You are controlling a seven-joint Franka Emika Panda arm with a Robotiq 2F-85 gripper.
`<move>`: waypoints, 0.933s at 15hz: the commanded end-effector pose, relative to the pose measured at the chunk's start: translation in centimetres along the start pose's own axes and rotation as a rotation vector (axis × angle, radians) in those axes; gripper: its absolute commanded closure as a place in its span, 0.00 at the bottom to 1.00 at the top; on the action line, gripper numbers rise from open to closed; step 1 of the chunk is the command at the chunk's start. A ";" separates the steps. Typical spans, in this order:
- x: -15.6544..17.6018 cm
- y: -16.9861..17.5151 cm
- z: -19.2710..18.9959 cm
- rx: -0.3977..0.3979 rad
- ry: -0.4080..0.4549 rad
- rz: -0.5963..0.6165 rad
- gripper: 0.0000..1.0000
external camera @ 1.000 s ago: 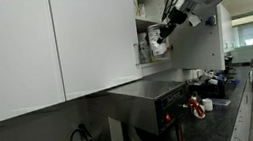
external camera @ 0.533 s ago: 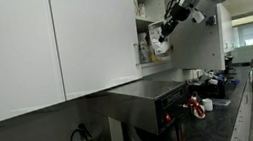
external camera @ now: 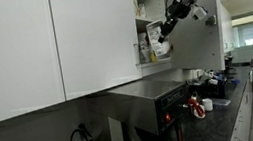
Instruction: Open the right cabinet door and take out the sugar bottle, the close the door
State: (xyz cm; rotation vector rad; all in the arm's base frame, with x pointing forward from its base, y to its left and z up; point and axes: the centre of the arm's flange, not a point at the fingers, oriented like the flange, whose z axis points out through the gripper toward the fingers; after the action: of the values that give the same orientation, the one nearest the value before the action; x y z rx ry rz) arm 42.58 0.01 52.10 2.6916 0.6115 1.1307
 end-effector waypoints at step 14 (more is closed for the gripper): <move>1.8 -8.2 -4.1 0.172 -0.037 -0.140 0.77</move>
State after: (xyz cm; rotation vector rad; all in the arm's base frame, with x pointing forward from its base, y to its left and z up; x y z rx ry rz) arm 39.60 7.69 52.67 2.7503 0.8485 1.0129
